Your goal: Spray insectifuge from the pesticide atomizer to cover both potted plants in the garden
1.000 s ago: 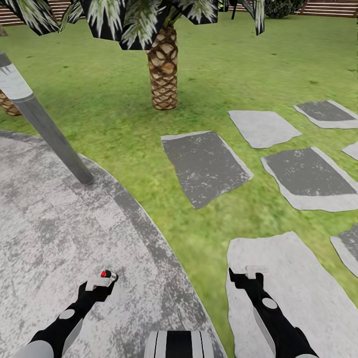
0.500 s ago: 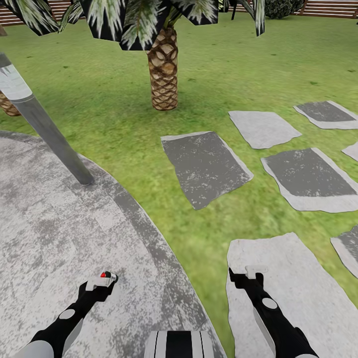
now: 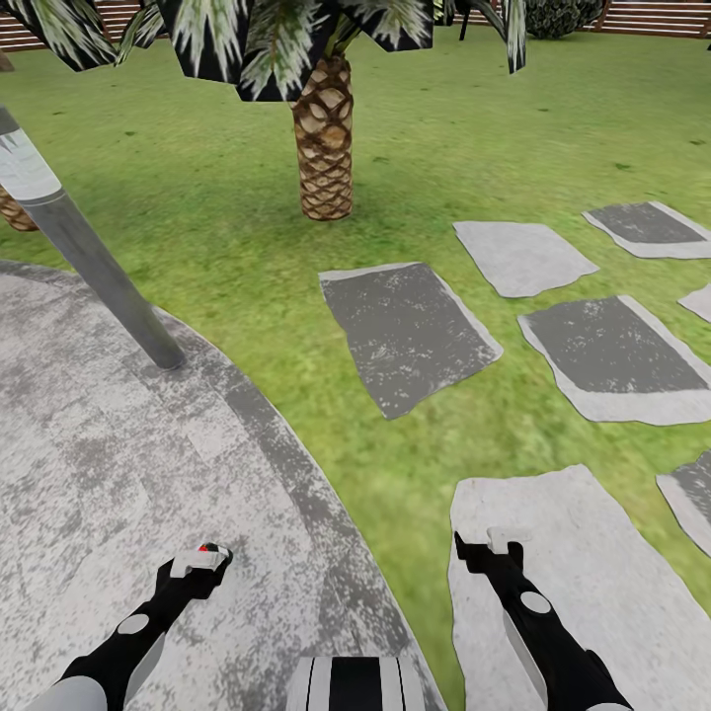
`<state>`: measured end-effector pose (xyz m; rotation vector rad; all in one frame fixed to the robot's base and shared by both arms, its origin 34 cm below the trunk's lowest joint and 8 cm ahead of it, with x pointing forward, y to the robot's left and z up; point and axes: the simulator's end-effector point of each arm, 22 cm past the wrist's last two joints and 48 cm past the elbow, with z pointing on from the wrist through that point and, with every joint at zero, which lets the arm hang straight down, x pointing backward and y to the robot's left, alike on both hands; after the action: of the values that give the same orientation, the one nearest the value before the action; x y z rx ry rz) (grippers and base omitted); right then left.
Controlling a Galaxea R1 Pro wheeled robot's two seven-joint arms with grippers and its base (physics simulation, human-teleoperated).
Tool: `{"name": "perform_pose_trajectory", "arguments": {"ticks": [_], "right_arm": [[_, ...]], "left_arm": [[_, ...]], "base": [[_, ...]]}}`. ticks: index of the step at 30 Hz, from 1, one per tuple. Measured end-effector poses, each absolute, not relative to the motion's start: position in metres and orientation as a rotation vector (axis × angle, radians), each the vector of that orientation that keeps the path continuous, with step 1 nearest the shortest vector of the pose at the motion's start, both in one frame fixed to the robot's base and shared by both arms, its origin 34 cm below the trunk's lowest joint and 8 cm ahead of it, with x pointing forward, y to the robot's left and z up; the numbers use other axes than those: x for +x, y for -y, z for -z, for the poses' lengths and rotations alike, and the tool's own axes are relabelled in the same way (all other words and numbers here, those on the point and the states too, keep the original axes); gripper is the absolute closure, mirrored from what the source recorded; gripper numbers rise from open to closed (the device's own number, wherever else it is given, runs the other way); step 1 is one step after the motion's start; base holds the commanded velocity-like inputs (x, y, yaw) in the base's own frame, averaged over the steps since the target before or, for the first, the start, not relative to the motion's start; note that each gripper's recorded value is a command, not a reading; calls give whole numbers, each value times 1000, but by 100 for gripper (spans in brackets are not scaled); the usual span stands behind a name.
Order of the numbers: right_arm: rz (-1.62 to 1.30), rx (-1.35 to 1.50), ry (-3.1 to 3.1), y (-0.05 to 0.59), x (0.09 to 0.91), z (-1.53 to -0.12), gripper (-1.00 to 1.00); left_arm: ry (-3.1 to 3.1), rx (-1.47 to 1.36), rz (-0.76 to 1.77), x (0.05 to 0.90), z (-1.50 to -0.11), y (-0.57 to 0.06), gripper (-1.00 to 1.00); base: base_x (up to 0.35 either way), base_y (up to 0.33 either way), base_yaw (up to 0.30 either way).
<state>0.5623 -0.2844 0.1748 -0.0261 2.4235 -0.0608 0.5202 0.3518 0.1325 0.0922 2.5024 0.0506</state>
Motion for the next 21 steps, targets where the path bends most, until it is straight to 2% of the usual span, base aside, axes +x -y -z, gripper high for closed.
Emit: {"name": "perform_pose_trajectory", "arguments": {"ticks": [21], "right_arm": [[62,-26,-2423,285,562,-175,-100]], "left_arm": [[-2502,92,-51,520,-133,-352,-100]], "base": [[21,0,0]]}}
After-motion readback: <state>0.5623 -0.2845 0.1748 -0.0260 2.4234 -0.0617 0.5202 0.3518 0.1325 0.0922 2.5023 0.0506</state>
